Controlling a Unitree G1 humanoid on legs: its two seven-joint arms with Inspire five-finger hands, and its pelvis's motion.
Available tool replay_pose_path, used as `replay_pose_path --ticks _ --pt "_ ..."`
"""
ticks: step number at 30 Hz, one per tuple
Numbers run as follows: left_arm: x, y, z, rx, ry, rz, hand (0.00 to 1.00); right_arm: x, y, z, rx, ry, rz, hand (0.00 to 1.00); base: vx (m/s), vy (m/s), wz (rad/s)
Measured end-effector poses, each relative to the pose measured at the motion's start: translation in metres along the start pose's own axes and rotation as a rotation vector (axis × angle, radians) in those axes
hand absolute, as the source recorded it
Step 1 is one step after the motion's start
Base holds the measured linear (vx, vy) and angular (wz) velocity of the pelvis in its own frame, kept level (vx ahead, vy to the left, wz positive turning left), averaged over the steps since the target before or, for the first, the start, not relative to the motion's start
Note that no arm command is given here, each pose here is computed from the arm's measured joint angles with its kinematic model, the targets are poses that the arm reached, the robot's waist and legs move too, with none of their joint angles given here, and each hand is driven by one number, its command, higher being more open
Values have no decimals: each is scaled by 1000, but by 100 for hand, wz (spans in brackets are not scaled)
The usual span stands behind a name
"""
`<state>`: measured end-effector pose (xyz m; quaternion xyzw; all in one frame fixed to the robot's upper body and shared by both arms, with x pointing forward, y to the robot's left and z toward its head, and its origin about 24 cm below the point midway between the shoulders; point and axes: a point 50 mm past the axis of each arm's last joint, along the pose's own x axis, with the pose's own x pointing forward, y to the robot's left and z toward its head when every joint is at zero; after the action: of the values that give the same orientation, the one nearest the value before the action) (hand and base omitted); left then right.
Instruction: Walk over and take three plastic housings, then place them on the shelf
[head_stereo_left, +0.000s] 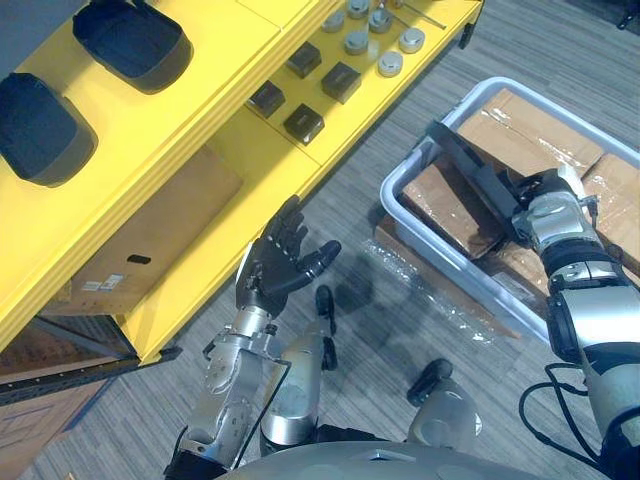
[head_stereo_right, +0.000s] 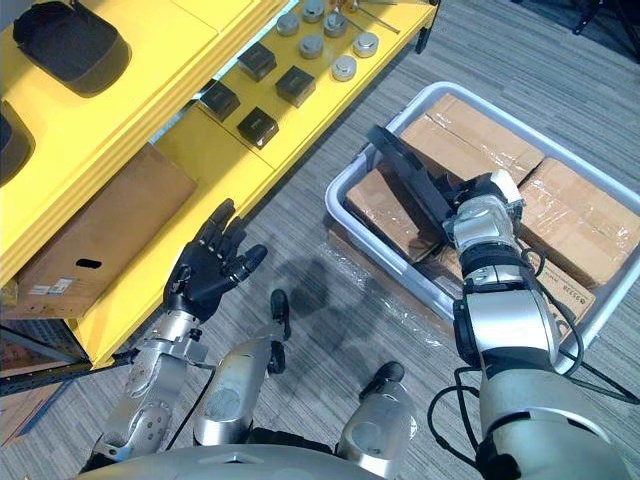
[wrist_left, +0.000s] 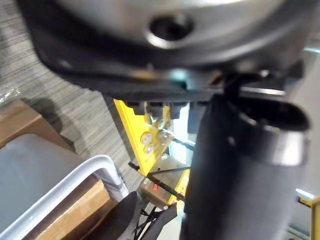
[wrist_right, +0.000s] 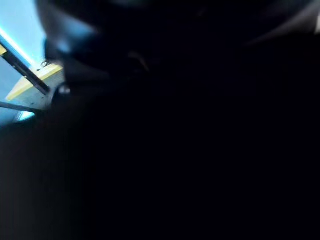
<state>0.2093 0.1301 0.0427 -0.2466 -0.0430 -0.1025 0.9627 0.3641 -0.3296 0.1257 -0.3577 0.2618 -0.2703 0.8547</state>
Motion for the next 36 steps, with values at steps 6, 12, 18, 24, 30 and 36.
replay_pose_path --ticks 6,12,18,24,30,36 --pt "0 0 1 1 0 -12 100 2 -4 -11 50 41 -83 0 34 -40 4" --pt "-4 0 5 23 -1 -61 100 3 0 -35 52 30 -188 0 44 -33 1" --pt "-1 -8 -1 15 46 -92 100 -5 -9 -26 83 -110 -346 0 16 -27 -16" --pt "16 -36 -29 12 252 -215 100 -29 5 -1 82 -353 -444 0 39 -55 -20" --pt "40 -47 -63 -55 517 -160 100 -62 58 0 11 -500 -362 0 61 -68 -15" --pt "64 -58 -72 -176 580 -106 100 -91 92 1 -47 -636 -295 0 -15 -37 -22"
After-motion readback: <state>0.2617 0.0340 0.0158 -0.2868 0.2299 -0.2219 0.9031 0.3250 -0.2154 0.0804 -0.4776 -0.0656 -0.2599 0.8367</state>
